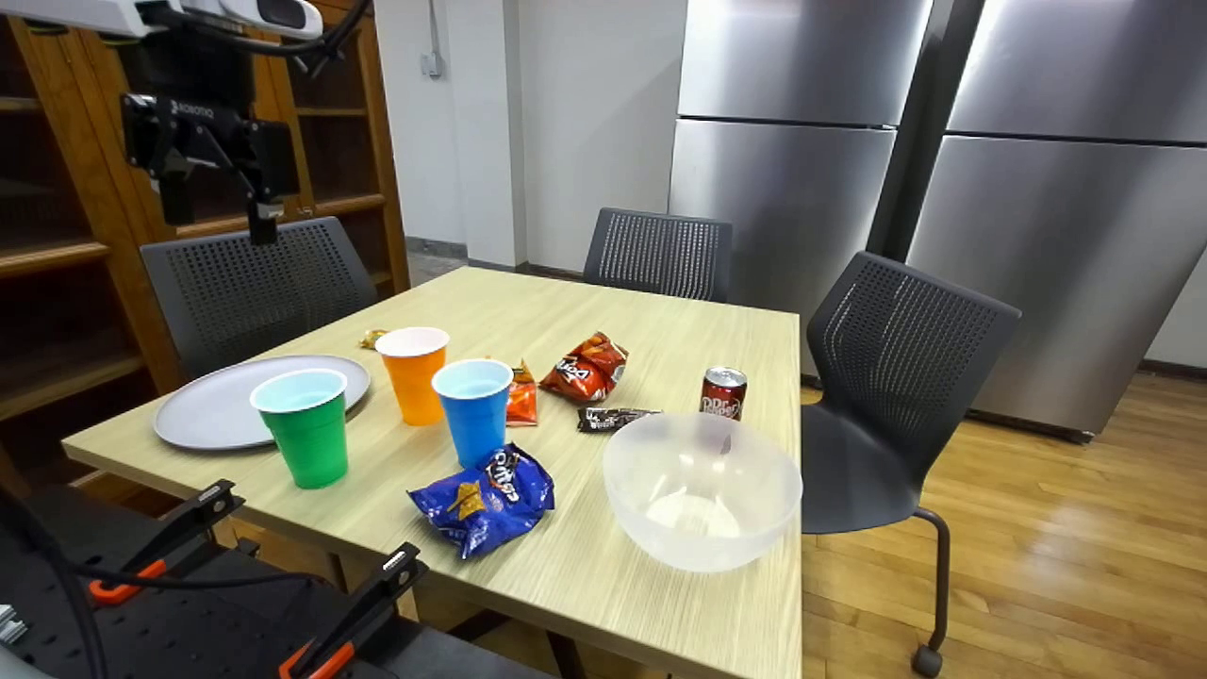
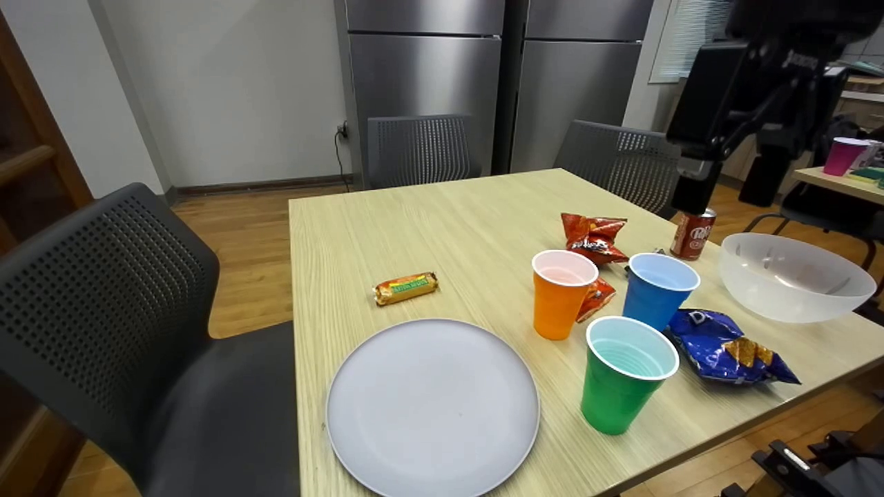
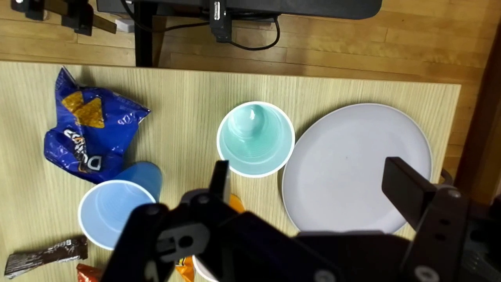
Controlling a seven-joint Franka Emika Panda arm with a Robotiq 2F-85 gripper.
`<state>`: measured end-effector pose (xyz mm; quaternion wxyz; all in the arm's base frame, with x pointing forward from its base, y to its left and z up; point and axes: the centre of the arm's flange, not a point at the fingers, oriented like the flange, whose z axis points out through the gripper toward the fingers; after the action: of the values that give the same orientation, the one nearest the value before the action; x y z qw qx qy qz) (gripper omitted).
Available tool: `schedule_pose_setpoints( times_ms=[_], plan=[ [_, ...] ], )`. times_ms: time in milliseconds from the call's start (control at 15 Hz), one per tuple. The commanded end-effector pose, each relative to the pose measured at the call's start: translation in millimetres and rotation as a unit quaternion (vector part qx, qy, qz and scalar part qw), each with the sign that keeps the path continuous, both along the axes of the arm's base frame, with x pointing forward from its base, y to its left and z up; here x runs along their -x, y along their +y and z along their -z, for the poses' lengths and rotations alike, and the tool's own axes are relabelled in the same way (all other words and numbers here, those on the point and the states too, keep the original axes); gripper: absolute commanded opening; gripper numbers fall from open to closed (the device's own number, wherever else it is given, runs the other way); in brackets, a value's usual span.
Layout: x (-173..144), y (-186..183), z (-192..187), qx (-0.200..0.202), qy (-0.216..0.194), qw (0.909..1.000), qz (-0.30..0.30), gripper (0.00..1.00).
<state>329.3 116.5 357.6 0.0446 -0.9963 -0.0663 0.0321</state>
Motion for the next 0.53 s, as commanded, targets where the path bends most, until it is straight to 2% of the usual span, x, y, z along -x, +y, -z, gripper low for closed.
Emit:
schedule_pose_setpoints(
  times_ms=[0, 467],
  plan=[
    [7, 16, 26, 0.004, 0.005, 0.9996, 0.029, 1.0],
    [6, 31, 63, 0.023, 0.026, 0.9981, 0.052, 1.0]
  ],
)
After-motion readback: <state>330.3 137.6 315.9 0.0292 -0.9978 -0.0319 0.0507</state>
